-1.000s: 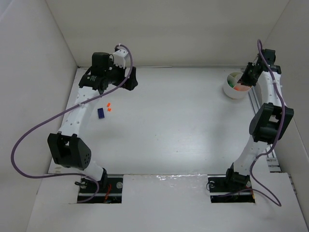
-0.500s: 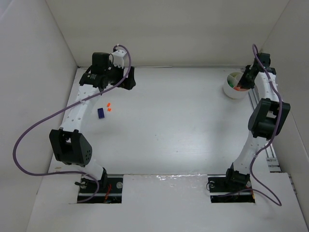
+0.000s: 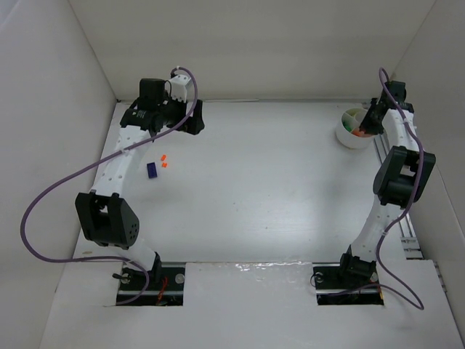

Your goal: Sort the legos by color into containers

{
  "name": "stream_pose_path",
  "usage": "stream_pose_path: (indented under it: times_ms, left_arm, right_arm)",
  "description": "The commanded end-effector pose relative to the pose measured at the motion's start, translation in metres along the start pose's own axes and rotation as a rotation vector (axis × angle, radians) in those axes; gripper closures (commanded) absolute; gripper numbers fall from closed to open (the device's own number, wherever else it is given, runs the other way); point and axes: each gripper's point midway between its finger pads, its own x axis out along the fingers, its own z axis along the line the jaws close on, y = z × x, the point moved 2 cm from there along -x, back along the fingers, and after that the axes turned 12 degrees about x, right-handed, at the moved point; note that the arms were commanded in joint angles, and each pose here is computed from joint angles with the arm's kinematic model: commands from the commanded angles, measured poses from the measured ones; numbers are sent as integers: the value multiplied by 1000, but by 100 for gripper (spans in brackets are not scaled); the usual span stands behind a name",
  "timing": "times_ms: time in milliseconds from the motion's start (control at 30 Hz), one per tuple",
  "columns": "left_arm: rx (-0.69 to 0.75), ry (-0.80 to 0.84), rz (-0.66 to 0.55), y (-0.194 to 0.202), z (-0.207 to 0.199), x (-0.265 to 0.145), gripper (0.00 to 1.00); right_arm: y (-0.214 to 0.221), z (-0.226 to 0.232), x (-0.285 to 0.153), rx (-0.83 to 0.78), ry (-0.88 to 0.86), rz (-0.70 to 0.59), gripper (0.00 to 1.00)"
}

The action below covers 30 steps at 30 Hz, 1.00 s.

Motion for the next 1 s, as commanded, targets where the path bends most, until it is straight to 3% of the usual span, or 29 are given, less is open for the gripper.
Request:
stream_pose_path:
  times_ms: [0,100,300,467,600,800,967]
  left_arm:
    - [5,-18,-56,-22,3,-10,0]
    - [5,-9,-58,-23,1,-10,0]
    - [3,-7,-52,-18,1,-7,0]
    - [-5,-20,-68,-20,4,-13,0]
    - [-52,-70,-91,-20,28,-20,0]
    - [-178,-128,-116,-16,54,-22,0]
    - [-254,-165,-29,37,51,-3,3]
  right_arm:
    - [-28,4,-8,-7,-11,-104,75]
    - [-30,5,-8,-6,-15,-112,65]
    - [-31,6,-13,-6,-18,-119,56]
    - [-33,9,-28,-6,-36,-129,55]
    - [-37,25,-50,-4,-132,-127,55]
    - [-22,114,-101,-91,-388,-113,55]
    - [15,181,-129,-162,-560,-39,55]
